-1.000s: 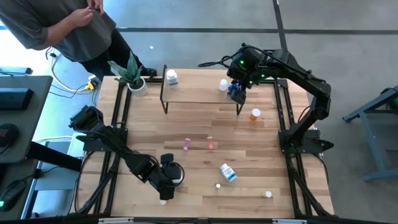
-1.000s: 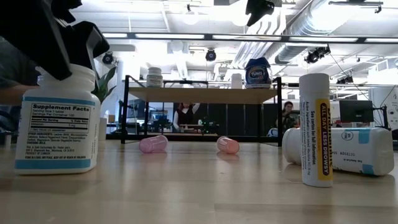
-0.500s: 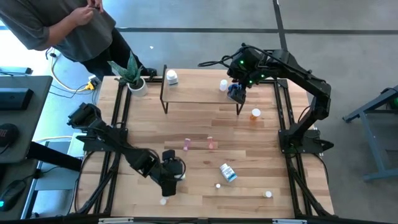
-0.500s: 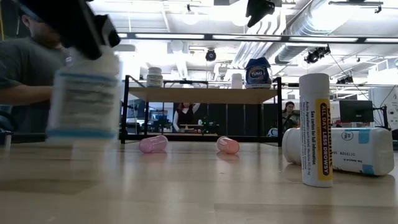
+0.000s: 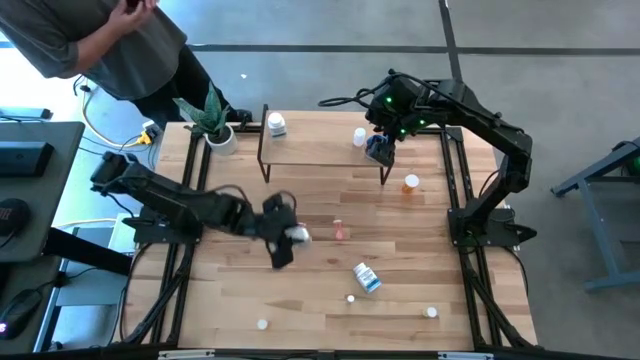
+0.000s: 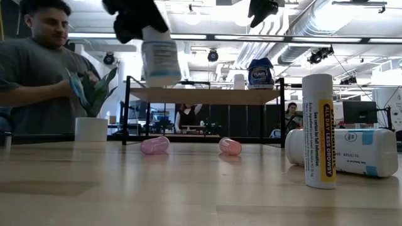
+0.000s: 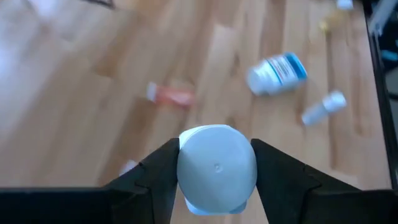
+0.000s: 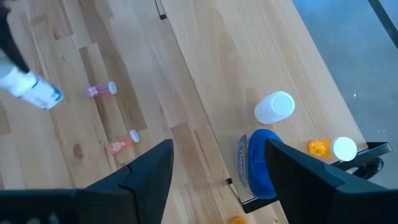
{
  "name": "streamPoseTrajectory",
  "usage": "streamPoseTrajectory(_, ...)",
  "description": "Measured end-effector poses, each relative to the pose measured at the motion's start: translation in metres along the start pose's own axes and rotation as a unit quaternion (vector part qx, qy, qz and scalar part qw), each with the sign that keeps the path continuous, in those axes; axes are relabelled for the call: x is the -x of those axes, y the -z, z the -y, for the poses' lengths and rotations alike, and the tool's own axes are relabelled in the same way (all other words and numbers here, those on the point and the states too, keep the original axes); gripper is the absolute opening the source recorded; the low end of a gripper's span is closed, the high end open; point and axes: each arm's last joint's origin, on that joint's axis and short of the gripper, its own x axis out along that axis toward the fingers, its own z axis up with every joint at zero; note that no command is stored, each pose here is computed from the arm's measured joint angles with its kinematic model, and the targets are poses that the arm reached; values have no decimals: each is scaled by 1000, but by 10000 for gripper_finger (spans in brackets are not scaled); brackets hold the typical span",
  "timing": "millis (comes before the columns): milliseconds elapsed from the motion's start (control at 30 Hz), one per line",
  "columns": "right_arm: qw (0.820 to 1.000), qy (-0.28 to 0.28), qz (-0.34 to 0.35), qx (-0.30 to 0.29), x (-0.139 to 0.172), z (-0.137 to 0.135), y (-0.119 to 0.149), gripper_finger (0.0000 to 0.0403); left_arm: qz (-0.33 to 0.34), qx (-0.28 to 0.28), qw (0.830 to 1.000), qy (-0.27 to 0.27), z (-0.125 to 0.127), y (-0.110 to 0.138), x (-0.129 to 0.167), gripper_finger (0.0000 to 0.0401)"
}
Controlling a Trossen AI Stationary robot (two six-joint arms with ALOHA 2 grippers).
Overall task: Pick and place medicine bottles onto shelf by color
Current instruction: Put the left white pill bottle on the shelf
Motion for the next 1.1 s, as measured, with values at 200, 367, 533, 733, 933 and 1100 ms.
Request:
streamPoseTrajectory(200,1000,12,0,0,0,1,0,242,55,19,998,-37,-43,-24,21,172)
streamPoseTrajectory(367,1000,11,0,0,0,1,0,242,93,29,992,-80,-79,-38,39,172)
streamPoseTrajectory(533,1000,11,0,3,0,1,0,242,118,42,984,-129,-112,-45,53,172)
streamPoseTrajectory(733,1000,11,0,14,0,1,0,242,125,58,978,-157,-144,-49,62,172)
streamPoseTrajectory(933,1000,11,0,28,0,1,0,242,122,75,977,-158,-166,-49,66,172)
streamPoseTrajectory(1100,999,21,0,39,0,1,0,242,118,79,975,-168,-175,-61,84,172)
